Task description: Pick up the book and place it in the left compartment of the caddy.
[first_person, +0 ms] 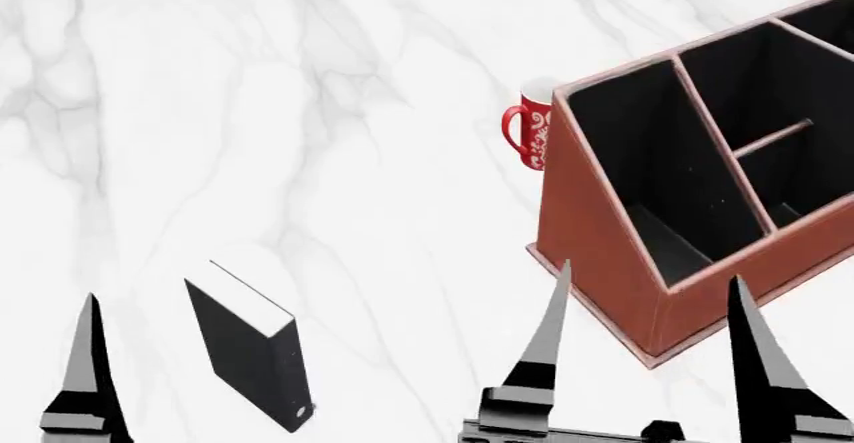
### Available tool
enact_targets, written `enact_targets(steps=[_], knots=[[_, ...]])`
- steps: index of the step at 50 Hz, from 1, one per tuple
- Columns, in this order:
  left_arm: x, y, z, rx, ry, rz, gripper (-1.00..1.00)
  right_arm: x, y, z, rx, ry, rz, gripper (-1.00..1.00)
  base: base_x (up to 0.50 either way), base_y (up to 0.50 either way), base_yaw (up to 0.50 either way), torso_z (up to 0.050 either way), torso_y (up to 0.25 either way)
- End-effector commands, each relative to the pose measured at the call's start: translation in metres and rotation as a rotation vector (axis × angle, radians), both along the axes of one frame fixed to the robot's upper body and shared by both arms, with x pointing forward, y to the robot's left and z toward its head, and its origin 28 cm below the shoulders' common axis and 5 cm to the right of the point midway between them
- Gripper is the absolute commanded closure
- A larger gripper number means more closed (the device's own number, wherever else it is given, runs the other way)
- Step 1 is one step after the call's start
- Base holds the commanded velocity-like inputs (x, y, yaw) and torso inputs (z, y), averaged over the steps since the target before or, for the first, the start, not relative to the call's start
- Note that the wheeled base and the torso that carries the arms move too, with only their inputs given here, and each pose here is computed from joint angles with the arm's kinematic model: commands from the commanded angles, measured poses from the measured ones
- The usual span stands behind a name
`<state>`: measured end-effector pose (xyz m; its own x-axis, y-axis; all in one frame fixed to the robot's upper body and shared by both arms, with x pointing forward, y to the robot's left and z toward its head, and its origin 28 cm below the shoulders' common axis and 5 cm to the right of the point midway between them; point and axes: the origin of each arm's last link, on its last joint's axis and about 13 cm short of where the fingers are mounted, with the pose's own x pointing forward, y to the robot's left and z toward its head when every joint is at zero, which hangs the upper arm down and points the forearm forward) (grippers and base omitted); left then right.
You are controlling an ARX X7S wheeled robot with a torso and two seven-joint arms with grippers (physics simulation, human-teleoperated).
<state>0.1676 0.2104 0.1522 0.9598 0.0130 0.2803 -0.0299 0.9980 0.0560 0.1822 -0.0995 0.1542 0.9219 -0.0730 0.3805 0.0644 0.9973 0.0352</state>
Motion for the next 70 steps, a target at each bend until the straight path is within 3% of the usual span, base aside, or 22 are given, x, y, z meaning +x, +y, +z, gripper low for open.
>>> enact_targets(steps=[1, 20, 31, 52, 55, 56, 70], knots=[[-0.002, 0.007, 0.014, -0.022, -0.058, 0.043, -1.00, -0.013, -0.019, 0.022, 0.032, -0.092, -0.136, -1.00, 0.00, 0.00, 0.00, 0.000, 0.000], [-0.004, 0.007, 0.015, -0.025, -0.064, 0.043, -1.00, -0.023, -0.037, 0.030, 0.043, -0.116, -0.237, -1.00, 0.00, 0.00, 0.00, 0.000, 0.000], [-0.003, 0.006, 0.015, -0.025, -0.062, 0.040, -1.00, -0.020, -0.034, 0.026, 0.028, -0.109, -0.184, -1.00, 0.02, 0.00, 0.00, 0.000, 0.000], [-0.005, 0.005, 0.017, -0.023, -0.064, 0.039, -1.00, -0.019, -0.029, 0.025, 0.038, -0.107, -0.144, -1.00, 0.49, 0.00, 0.00, 0.000, 0.000], [-0.004, 0.005, 0.016, -0.023, -0.063, 0.038, -1.00, -0.019, -0.029, 0.026, 0.057, -0.114, -0.139, -1.00, 0.12, 0.00, 0.00, 0.000, 0.005], [-0.004, 0.005, 0.015, -0.023, -0.063, 0.037, -1.00, -0.020, -0.029, 0.027, 0.133, -0.127, -0.084, -1.00, 0.00, 0.00, 0.00, 0.000, 0.000], [-0.004, 0.005, 0.015, -0.025, -0.062, 0.038, -1.00, -0.018, -0.027, 0.024, 0.113, -0.108, -0.058, -1.00, 0.00, -0.23, 0.00, 0.000, 0.000]])
